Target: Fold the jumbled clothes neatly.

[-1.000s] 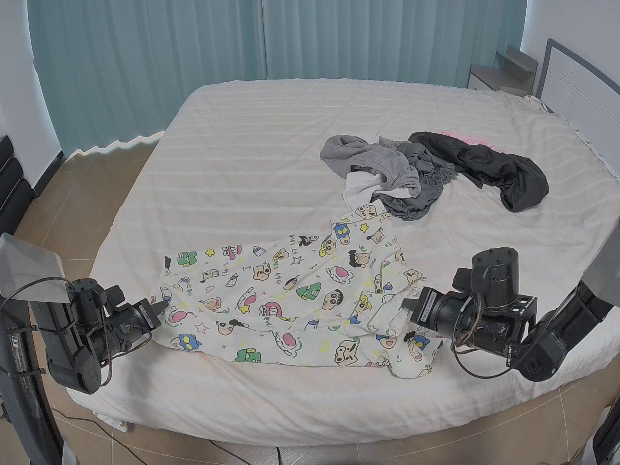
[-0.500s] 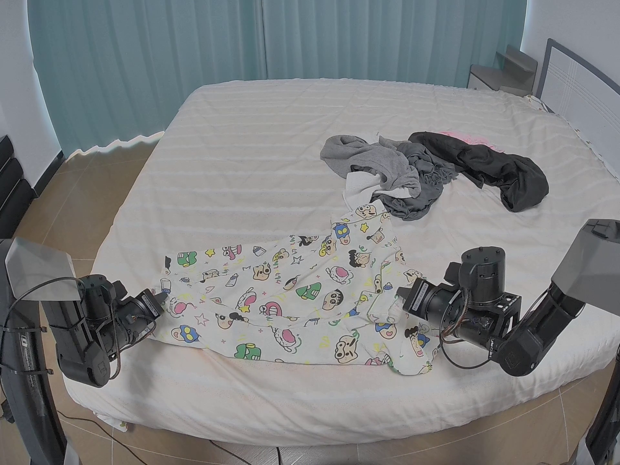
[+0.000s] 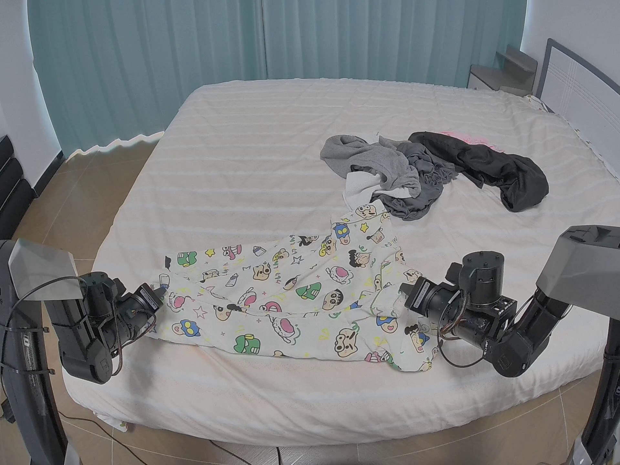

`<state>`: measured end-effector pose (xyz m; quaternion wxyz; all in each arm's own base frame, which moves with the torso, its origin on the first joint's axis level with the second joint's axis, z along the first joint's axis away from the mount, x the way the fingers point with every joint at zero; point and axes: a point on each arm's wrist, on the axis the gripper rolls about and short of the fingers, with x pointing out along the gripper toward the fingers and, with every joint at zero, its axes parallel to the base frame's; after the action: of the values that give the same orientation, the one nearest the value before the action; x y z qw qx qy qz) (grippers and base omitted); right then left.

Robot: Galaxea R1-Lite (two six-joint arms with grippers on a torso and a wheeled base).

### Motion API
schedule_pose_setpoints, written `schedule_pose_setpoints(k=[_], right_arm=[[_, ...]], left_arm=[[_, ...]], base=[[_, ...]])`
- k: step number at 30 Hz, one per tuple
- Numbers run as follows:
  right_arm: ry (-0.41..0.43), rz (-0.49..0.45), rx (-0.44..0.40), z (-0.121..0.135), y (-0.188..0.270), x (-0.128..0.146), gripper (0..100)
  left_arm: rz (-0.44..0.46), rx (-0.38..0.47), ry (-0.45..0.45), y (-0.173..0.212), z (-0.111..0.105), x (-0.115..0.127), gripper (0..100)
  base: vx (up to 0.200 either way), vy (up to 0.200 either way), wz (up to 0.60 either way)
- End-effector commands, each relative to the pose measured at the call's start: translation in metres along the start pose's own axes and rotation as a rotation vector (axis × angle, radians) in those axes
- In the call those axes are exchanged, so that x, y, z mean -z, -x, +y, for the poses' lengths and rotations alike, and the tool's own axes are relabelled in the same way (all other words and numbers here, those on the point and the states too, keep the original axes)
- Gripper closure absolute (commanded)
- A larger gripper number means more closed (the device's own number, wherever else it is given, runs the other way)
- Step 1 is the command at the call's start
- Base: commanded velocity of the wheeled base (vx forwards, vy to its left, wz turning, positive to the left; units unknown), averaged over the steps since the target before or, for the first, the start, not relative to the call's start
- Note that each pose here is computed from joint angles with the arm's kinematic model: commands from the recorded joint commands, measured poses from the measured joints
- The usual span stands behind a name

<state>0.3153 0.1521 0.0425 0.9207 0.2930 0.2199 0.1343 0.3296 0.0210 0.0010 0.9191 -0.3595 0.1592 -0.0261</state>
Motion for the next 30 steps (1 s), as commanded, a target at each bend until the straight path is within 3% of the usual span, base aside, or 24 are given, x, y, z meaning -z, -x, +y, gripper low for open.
schedule_pose_setpoints(k=[1,12,13,15,16,21,26,29,30], right_arm=[[-0.002,-0.002,0.012,-0.005,-0.003,-0.001,100],[0.021,-0.038,-0.008,-0.007,-0.005,-0.003,100],[0.022,-0.034,-0.006,-0.008,-0.006,-0.002,100],[0.023,-0.026,-0.012,-0.009,-0.006,-0.001,100],[0.023,-0.025,-0.013,-0.009,-0.006,0.0,0],[0.012,-0.031,-0.02,-0.007,-0.005,-0.003,0],[-0.022,0.007,-0.041,-0.01,-0.005,0.0,0],[-0.085,0.014,-0.051,-0.012,-0.006,-0.004,0],[-0.157,0.035,-0.067,-0.015,-0.005,-0.007,0]], left_arm=[[-0.008,0.003,0.013,-0.001,0.001,-0.002,100],[0.0,-0.003,0.069,-0.001,0.002,0.001,100],[-0.001,-0.002,0.074,-0.001,0.002,0.0,0],[-0.004,-0.001,0.077,-0.002,0.002,0.0,0],[-0.004,-0.001,0.077,-0.002,0.002,0.0,0],[-0.008,-0.011,0.083,0.001,0.004,-0.001,0],[-0.058,-0.033,0.14,0.013,0.01,-0.018,0],[-0.086,-0.044,0.164,0.021,0.016,-0.028,0],[-0.103,-0.063,0.173,0.024,0.023,-0.033,0]], base=[[0.0,0.0,0.0],[0.0,0.0,0.0],[0.0,0.0,0.0],[0.0,0.0,0.0],[0.0,0.0,0.0],[0.0,0.0,0.0],[0.0,0.0,0.0],[0.0,0.0,0.0],[0.0,0.0,0.0]])
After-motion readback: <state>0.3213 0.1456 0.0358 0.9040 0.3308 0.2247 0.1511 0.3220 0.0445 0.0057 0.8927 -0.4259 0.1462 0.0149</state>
